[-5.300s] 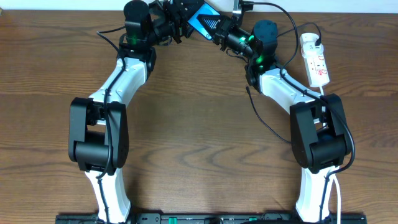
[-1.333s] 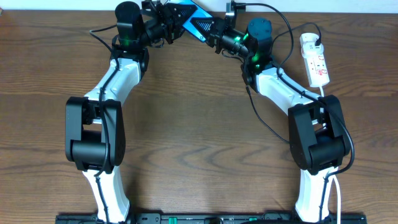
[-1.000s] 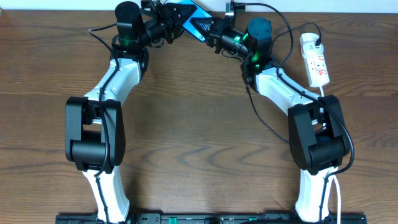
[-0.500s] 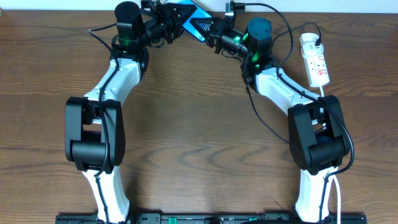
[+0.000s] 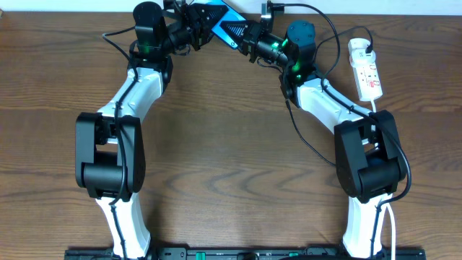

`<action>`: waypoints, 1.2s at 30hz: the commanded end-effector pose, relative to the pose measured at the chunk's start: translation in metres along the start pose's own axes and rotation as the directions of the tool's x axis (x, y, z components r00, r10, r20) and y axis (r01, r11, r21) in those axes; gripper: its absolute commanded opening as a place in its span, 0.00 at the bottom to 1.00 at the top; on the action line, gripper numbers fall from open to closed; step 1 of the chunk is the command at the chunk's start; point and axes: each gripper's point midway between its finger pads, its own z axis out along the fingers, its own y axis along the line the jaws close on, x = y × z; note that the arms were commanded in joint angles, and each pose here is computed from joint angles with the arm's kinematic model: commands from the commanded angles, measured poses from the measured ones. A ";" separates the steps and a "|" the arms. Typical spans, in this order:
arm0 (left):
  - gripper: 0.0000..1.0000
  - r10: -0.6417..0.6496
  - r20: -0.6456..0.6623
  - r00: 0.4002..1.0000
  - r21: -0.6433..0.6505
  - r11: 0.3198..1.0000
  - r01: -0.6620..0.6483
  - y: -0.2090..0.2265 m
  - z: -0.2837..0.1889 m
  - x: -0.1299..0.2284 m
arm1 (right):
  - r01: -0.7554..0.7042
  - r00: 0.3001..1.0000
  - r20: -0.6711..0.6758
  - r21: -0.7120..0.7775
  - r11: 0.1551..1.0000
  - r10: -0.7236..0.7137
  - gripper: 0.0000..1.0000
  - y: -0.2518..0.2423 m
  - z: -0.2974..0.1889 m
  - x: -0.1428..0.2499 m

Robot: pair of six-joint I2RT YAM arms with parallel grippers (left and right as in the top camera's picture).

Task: Plug charger to phone and switch on socket
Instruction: 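Hold the phone steady between both grippers near the top edge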

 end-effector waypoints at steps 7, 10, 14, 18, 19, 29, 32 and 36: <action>0.08 0.094 0.034 0.995 0.054 0.994 -0.095 -0.036 -0.004 -0.008 | -0.010 0.976 -0.216 -0.006 1.000 0.008 0.01 -0.012 0.009 0.055; 0.07 0.093 0.035 0.995 0.054 0.994 -0.094 -0.036 -0.004 -0.008 | -0.018 0.976 -0.217 -0.005 1.000 0.017 0.01 -0.012 0.009 0.055; 0.08 0.092 0.034 0.995 0.054 0.994 -0.094 -0.036 -0.004 -0.008 | -0.064 0.974 -0.218 0.033 0.997 0.069 0.01 -0.020 0.009 0.056; 0.07 0.092 0.034 0.995 0.054 0.994 -0.094 -0.036 -0.004 -0.008 | -0.100 0.968 -0.225 0.046 0.994 0.108 0.01 -0.021 0.009 0.058; 0.08 0.092 0.034 0.995 0.054 0.994 -0.094 -0.036 -0.004 -0.008 | -0.105 0.967 -0.230 0.048 0.993 0.114 0.01 -0.021 0.009 0.059; 0.08 0.093 0.035 0.995 0.054 0.994 -0.094 -0.036 -0.004 -0.008 | -0.131 0.959 -0.244 0.055 0.990 0.141 0.01 -0.021 0.008 0.061; 0.08 0.093 0.035 0.995 0.054 0.994 -0.094 -0.036 -0.004 -0.008 | -0.132 0.959 -0.245 0.055 0.990 0.141 0.01 -0.021 0.008 0.061; 0.07 0.092 0.035 0.995 0.054 0.994 -0.094 -0.036 -0.004 -0.008 | -0.132 0.959 -0.245 0.055 0.990 0.141 0.01 -0.021 0.008 0.061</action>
